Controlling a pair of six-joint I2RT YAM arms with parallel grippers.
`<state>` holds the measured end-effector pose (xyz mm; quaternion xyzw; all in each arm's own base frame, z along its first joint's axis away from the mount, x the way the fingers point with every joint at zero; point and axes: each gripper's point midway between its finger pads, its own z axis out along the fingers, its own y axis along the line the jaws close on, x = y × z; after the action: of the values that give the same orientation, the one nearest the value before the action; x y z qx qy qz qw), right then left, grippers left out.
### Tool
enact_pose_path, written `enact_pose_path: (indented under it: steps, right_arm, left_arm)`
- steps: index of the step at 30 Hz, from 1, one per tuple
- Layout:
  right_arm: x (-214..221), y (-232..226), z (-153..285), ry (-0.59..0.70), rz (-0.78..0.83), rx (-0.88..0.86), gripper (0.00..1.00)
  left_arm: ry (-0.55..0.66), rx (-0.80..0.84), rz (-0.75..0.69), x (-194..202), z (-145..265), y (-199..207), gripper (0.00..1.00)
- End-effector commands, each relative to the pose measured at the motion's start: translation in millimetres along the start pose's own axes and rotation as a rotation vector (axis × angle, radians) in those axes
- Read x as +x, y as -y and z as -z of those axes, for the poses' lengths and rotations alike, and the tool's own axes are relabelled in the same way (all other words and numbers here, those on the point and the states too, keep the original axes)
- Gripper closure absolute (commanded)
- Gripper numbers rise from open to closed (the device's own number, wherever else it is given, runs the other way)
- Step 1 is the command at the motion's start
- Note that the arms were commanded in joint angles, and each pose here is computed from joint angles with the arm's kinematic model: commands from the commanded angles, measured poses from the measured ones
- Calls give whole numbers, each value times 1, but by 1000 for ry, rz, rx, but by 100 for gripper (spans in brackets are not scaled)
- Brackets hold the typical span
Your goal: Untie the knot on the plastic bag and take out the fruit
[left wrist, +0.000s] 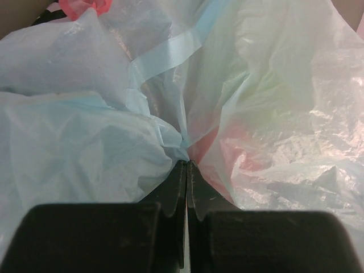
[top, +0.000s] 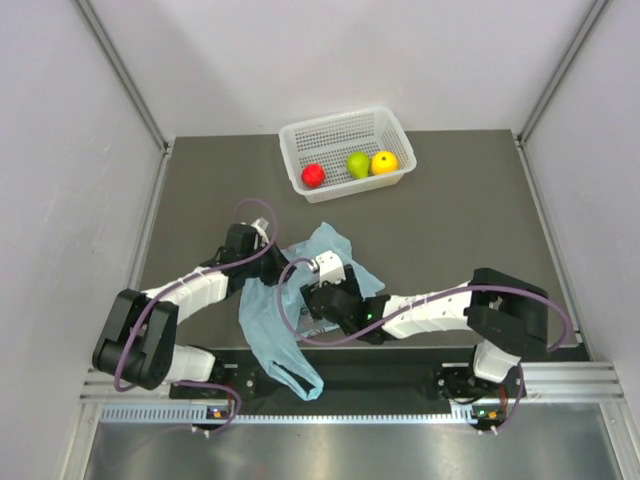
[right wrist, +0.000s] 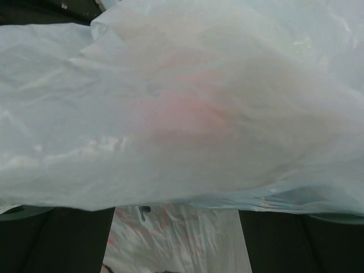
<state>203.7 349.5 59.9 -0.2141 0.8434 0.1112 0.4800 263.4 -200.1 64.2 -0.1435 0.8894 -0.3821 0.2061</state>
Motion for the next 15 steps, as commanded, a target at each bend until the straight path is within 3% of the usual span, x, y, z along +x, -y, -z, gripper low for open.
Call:
enact_pose_path:
  steps: [1, 10, 13, 15]
  right_arm:
    - [-46, -6, -12, 122, -120, 19, 20]
    - [-48, -3, -36, 110, -164, 10, 10]
    - [-46, 0, -42, 96, -172, 7, 21]
    - [-51, -2, -39, 107, -169, -16, 47]
  left_arm:
    - [25, 37, -25, -10, -3, 13, 100]
    - [7, 37, -24, -6, -9, 12, 100]
    - [3, 35, -23, -6, -10, 11, 100]
    - [4, 34, -24, -6, -10, 11, 100]
